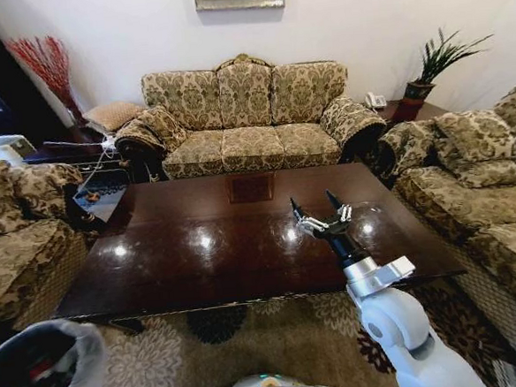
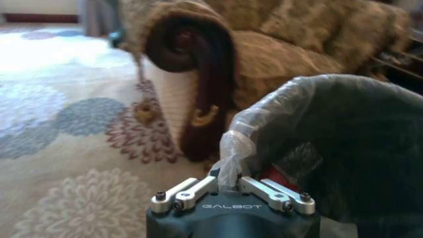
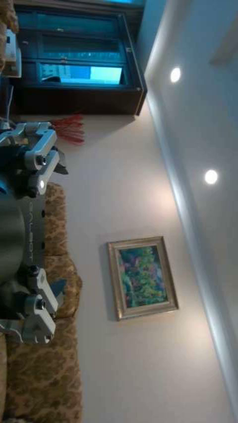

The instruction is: Move to the front of the table and place the trash on the table into the trash bin.

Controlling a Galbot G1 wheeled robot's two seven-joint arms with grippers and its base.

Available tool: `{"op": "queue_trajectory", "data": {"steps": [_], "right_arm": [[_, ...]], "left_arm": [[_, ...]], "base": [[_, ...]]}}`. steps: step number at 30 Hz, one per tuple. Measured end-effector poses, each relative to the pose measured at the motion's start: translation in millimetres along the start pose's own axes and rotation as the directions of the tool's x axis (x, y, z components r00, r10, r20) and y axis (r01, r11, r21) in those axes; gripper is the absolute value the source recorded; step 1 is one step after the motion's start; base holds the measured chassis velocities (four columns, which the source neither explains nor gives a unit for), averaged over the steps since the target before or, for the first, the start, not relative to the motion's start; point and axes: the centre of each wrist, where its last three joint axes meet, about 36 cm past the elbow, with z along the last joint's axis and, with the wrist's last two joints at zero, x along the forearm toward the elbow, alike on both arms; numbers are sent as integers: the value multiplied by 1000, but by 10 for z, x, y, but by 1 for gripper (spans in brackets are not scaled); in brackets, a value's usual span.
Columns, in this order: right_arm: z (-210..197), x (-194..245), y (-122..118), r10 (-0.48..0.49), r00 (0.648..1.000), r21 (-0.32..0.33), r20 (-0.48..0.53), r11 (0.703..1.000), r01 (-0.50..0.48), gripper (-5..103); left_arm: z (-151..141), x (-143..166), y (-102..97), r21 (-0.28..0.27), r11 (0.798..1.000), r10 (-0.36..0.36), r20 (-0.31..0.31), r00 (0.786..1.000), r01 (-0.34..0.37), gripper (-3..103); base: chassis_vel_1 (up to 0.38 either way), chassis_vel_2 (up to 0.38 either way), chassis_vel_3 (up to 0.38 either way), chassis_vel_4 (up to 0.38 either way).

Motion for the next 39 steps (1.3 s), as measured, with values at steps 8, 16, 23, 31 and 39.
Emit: {"op": "queue_trajectory", "data": {"steps": [8,16,23,31,39], "right_arm": [[13,36,-49,8,1000,10,12,1000,-9,100],[76,29,-46,4,1000,3,-2,1000,-4,100],[22,26,-126,-10,1000,12,17,1000,9,100],[31,95,-184,-1,1000,25,-1,1000,1,100],[-67,135,-307,6,1000,48,-2,999,-6,100]], "left_arm": [[227,-184,229,-25,998,-66,-88,994,64,0],[282,-334,286,-16,996,-85,-116,990,84,0],[553,-561,402,-28,990,-138,-202,970,135,0],[974,-918,604,-19,976,-211,-322,923,217,0],[1321,-1084,477,32,969,-208,-430,879,245,0]], "base": [[0,0,0,0],[0,0,0,0],[0,0,0,0],[0,0,0,0],[0,0,0,0]]}}
